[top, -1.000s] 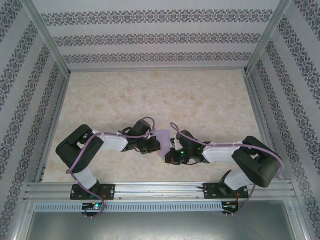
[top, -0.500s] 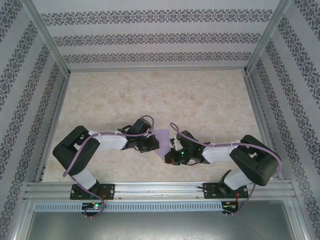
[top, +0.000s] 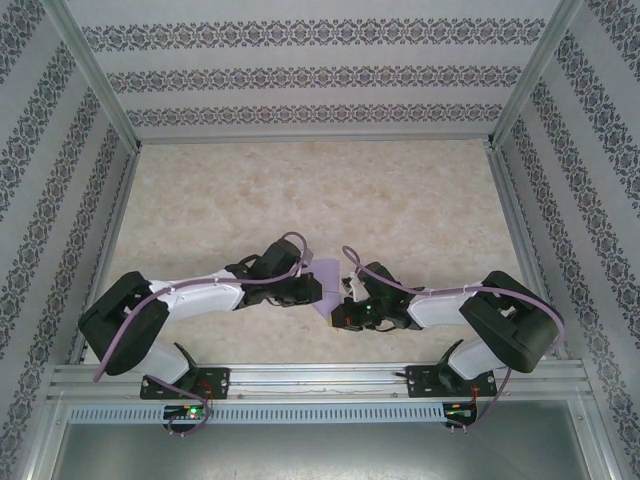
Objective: Fold a paper plane with a square sheet of paper (fold left side to right side)
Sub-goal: Perform the third fold on the triangle at the bottom-center of the table.
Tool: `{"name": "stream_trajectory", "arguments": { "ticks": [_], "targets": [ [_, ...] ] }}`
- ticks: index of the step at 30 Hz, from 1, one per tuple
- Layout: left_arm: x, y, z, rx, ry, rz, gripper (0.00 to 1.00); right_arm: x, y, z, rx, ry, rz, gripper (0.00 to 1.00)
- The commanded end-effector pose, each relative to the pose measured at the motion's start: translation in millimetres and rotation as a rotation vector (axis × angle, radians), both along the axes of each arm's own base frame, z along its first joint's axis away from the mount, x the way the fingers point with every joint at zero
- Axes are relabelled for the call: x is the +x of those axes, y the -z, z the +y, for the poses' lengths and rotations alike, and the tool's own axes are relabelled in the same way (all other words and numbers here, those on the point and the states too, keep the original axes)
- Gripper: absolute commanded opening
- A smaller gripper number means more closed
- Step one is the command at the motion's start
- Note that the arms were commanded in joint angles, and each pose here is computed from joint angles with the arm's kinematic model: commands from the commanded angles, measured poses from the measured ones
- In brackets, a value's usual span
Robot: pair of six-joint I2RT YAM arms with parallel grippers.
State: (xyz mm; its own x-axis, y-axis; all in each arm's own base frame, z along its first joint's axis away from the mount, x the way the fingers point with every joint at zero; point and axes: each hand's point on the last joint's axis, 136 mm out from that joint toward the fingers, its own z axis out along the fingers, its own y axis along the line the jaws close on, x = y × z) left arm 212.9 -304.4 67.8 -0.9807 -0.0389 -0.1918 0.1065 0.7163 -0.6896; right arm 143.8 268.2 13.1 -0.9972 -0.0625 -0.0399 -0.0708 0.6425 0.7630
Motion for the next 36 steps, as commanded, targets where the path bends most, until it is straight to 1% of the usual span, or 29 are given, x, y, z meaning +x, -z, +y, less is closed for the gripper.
{"name": "stream_trajectory", "arguments": {
  "ticks": [1,13,20,28,30,31,36],
  "targets": [
    [-4.7,3.7,-14.7,-0.031,0.027,-0.003,0.11,-24.7,46.9,-44.2,-0.215,0.027,0.109,0.00],
    [-11.4,37.3,-30.5,-0.024,0.031,0.042,0.11,-25.4,49.7,-47.2,-0.246,0.031,0.114,0.00],
    [-16.3,61.6,-12.3,0.021,-0.035,0.062,0.11,-29.0,52.4,-53.9,-0.291,0.029,0.126,0.00],
    [-18.5,79.8,8.2,0.077,-0.086,0.058,0.11,-36.5,56.0,-62.7,-0.346,0.013,0.141,0.00],
    [-16.0,82.0,13.0,0.086,-0.096,0.049,0.11,-38.9,57.1,-64.7,-0.356,0.009,0.148,0.00],
    [-13.8,82.3,16.0,0.087,-0.105,0.044,0.11,-31.3,51.3,-57.0,-0.340,0.008,0.129,0.00],
    [0.4,81.1,30.6,0.096,-0.137,0.016,0.11,-34.6,52.1,-57.1,-0.344,-0.005,0.140,0.00]
  ]
}}
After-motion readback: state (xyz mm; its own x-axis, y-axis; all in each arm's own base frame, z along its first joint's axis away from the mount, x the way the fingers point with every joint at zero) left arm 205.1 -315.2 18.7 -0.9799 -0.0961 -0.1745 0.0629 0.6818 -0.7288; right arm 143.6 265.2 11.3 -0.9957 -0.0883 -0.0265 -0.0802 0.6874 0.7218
